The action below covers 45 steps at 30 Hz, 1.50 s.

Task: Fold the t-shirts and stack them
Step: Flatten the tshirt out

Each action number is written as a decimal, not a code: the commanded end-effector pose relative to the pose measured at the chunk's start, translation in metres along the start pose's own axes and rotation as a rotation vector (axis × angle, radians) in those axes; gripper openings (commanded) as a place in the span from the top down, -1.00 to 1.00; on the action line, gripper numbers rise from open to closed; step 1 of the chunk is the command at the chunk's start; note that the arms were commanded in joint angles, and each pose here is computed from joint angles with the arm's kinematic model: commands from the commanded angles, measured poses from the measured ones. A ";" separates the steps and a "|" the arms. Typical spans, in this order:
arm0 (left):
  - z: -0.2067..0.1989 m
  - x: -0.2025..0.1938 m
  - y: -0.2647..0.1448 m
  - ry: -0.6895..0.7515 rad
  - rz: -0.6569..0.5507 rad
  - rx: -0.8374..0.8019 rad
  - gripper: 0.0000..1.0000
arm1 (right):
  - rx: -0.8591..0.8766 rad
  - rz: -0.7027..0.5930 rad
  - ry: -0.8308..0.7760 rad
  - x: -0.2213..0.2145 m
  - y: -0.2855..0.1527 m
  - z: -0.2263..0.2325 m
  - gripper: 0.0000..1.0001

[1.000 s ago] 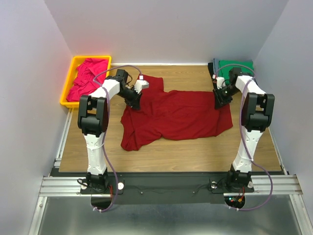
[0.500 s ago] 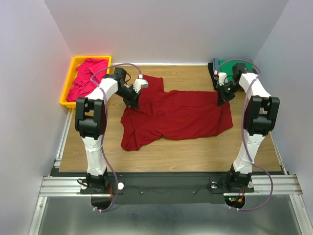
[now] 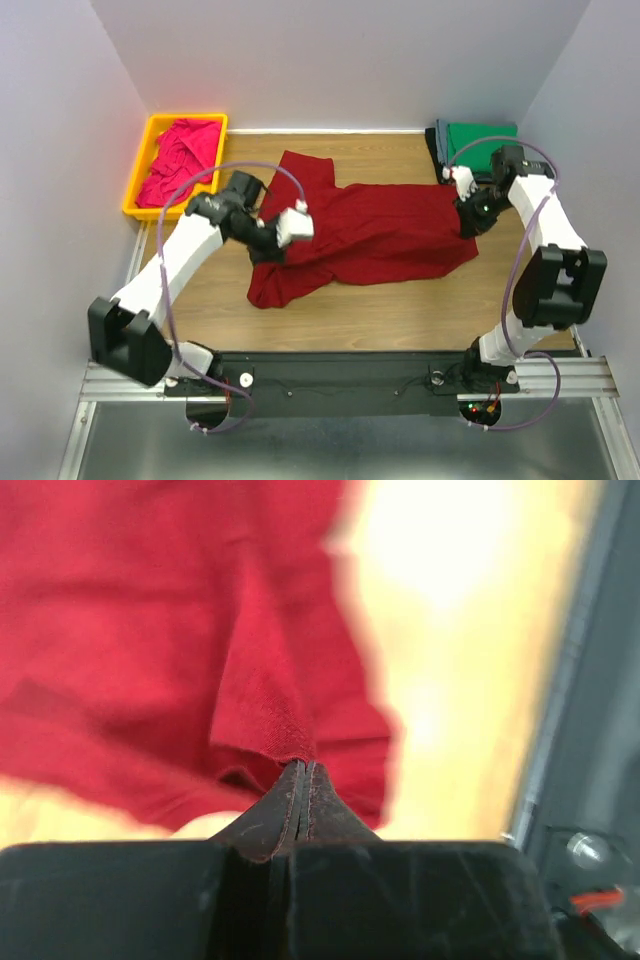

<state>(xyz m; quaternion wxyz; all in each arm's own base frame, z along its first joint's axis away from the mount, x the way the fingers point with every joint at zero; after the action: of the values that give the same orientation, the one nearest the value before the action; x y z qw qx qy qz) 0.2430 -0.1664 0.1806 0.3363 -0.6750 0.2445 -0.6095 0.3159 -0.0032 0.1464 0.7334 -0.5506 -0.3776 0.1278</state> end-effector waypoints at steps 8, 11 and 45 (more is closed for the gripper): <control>-0.170 -0.025 -0.014 0.473 0.071 -0.238 0.58 | -0.209 0.138 -0.540 -0.100 -0.059 0.071 0.59; -0.171 -0.019 -0.022 0.504 0.039 -0.195 -0.69 | -0.350 0.103 -0.566 -0.096 -0.074 0.066 0.15; 0.204 -0.120 0.070 -0.630 0.114 0.425 0.61 | -0.145 0.071 0.275 0.007 0.119 -0.102 -0.01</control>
<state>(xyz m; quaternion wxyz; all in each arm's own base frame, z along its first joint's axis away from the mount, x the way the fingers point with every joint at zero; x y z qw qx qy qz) 0.4182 -0.1154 0.0429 0.5310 -0.7424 0.0526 -0.4051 0.3941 -0.0266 0.0365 0.7435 -0.6123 -0.2583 0.0752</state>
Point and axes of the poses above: each gripper's point midway between its finger pads, its own y axis out along the fingers, its own z axis along the line the jaws close on, x = y × z, the point moved 1 cm from there along -y, back along the fingers, and after that the axes turned 1 degree about -y, right-handed, at the moved point
